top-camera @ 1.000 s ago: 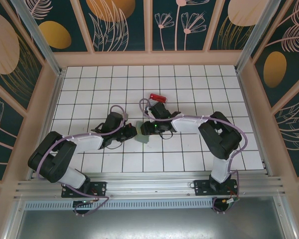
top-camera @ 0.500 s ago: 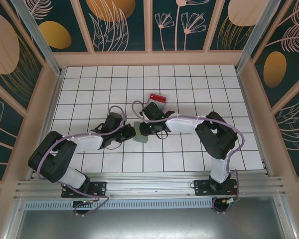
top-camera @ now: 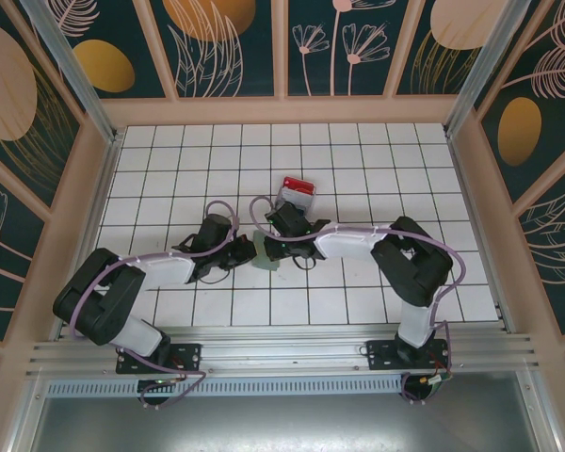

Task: Put the credit cards into the card holder
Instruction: Open the button on the card holder.

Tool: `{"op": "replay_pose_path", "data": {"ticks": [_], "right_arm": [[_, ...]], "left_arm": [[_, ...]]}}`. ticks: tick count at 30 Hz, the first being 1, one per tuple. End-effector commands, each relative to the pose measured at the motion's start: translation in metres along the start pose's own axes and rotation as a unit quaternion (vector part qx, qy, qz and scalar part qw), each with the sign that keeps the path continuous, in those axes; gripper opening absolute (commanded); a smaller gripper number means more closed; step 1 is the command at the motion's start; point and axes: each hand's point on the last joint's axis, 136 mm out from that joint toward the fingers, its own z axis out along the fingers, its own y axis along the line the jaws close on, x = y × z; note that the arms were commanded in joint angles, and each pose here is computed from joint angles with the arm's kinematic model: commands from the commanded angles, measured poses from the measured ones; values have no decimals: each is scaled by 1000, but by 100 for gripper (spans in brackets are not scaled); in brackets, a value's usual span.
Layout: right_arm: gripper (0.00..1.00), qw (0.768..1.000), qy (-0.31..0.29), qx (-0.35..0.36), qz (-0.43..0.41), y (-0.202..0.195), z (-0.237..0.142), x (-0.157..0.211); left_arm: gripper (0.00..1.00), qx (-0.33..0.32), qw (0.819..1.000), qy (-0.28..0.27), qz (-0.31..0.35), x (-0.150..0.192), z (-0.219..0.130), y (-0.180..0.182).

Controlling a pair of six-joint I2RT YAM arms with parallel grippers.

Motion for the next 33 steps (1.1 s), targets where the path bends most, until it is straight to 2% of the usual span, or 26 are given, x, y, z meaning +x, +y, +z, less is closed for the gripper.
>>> {"op": "replay_pose_path", "data": {"ticks": [1, 9, 15, 24, 26, 29, 30, 31, 33], "right_arm": [[0, 993, 55, 94, 44, -57, 6, 51], [0, 991, -22, 59, 118, -72, -18, 31], [0, 983, -66, -33, 170, -67, -40, 16], [0, 989, -43, -80, 118, -38, -48, 7], [21, 990, -47, -80, 103, -34, -52, 6], [45, 994, -34, -68, 74, -25, -52, 7], [61, 996, -25, -63, 66, -22, -49, 9], [71, 997, -17, -58, 57, -19, -44, 11], [73, 998, -5, -53, 43, -11, -36, 15]], "left_arm": [[0, 13, 1000, -26, 11, -6, -9, -6], [0, -6, 999, -30, -11, 2, -11, 16], [0, -16, 999, -32, -19, 5, -10, 29], [0, -1, 1000, -22, -17, 4, -4, 22], [0, -3, 1000, -22, -16, 4, -4, 23], [0, -4, 1000, -20, -15, 4, -3, 23], [0, -3, 1000, -19, -15, 4, -3, 22], [0, 0, 1000, -20, -15, 4, -3, 21], [0, 0, 1000, -22, -14, 3, -3, 20]]}}
